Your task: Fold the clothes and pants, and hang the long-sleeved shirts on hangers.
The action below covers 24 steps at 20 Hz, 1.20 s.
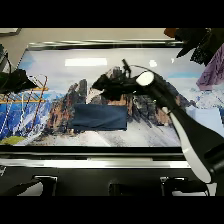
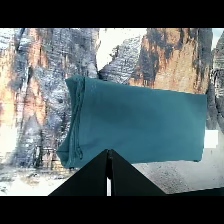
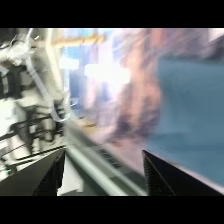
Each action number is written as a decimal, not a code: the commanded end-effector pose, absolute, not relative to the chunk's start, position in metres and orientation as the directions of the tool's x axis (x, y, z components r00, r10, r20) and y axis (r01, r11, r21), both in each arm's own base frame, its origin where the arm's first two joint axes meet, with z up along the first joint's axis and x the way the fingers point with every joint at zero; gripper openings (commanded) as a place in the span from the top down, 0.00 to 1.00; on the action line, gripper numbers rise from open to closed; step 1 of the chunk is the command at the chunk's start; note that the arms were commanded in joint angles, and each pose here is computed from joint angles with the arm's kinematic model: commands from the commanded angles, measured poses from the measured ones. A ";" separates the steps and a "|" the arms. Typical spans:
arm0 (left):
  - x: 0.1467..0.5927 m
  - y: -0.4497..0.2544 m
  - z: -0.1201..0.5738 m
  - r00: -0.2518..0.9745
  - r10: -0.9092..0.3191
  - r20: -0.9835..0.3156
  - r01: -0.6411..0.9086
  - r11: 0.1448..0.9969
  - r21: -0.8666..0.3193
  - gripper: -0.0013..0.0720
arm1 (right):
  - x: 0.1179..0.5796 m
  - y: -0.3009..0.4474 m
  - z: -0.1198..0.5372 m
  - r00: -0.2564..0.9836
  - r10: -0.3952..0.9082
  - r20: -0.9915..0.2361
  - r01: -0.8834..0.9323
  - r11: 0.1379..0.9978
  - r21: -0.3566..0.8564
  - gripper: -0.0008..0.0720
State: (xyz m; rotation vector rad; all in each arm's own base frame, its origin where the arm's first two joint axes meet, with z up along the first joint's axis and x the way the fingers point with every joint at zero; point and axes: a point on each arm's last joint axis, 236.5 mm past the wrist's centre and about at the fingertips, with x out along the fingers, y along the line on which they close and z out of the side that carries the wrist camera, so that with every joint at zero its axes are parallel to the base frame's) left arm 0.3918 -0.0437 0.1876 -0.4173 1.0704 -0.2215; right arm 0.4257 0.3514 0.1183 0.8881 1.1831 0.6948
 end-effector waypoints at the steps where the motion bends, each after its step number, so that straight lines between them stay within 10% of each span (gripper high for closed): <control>1: 0.392 -0.043 0.187 0.468 -0.372 -0.802 -0.026 0.901 -0.434 0.96 | 0.438 0.250 0.095 0.221 0.770 -0.599 0.003 0.614 0.789 0.21; 24: 0.392 -0.043 0.187 0.468 -0.372 -0.801 -0.026 0.901 -0.434 0.96 | 0.382 0.230 -0.085 0.010 0.816 -0.578 0.176 0.568 0.804 0.18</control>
